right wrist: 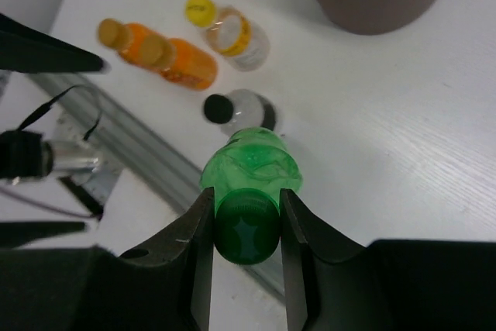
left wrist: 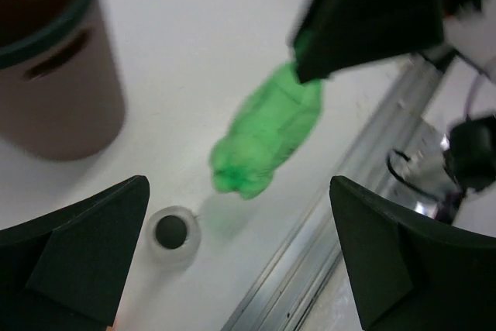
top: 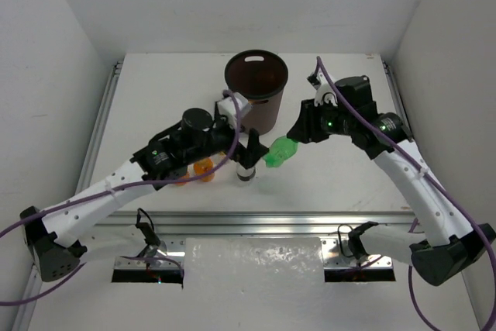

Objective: Put the plastic bottles in the bin

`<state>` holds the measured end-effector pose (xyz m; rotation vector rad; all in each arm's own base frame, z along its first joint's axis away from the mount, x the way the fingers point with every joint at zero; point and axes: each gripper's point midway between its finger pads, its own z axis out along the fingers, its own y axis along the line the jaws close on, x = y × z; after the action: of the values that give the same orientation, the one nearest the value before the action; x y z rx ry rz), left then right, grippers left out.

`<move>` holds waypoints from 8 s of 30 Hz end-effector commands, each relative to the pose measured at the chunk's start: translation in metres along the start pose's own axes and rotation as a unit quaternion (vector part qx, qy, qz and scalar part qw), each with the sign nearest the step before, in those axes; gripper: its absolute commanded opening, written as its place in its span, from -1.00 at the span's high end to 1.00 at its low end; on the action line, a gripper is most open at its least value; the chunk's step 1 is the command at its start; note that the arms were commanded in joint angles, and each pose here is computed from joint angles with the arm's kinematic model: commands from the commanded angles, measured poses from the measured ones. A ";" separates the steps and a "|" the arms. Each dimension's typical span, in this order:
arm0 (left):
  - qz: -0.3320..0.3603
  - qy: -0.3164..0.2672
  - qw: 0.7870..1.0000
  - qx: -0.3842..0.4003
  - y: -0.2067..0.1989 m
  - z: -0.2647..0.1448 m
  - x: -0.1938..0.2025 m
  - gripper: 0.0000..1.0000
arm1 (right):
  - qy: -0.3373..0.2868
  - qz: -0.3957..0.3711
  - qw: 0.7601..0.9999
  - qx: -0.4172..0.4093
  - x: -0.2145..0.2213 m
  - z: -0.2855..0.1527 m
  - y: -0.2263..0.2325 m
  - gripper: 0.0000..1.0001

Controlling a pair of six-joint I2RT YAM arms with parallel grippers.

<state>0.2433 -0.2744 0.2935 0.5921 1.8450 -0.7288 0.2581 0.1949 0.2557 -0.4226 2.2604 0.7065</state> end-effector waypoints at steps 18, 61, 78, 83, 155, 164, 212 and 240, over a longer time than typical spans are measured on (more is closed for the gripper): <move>0.127 0.079 0.948 0.282 -0.104 0.027 0.030 0.03 | -0.028 -0.031 0.976 -0.212 -0.022 -0.065 0.082 0.80; -0.235 -0.148 0.823 -0.495 0.204 -0.093 -0.103 -0.99 | -0.077 -0.022 0.991 0.111 0.017 -0.106 -0.022 -0.98; -0.313 0.085 0.770 -0.549 0.194 -0.120 0.140 -0.99 | -0.054 -0.012 0.995 0.083 0.041 -0.089 -0.021 -0.98; -0.327 0.121 0.742 -0.572 0.210 -0.117 0.168 -0.98 | -0.047 -0.007 0.997 0.069 0.050 -0.084 -0.018 -0.98; -0.300 -0.072 0.951 0.007 0.043 -0.096 -0.063 0.31 | -0.138 -0.316 0.877 -0.336 -0.028 0.031 0.196 0.75; -0.397 -0.193 0.821 -0.363 0.154 -0.164 -0.054 -0.99 | -0.129 -0.244 0.955 -0.107 -0.087 0.061 0.116 0.80; -0.215 0.142 0.863 -0.435 0.143 -0.030 0.147 -0.75 | -0.128 -0.098 0.987 -0.015 -0.066 -0.025 0.060 -0.98; -0.228 0.093 0.959 -0.137 0.044 -0.089 0.062 1.00 | -0.107 -0.296 0.907 -0.280 0.007 0.016 0.180 -0.98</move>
<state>0.2175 -0.1409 0.2255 -0.2016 2.2576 -0.4598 0.1853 0.3126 0.2808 -1.0487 1.8294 0.9553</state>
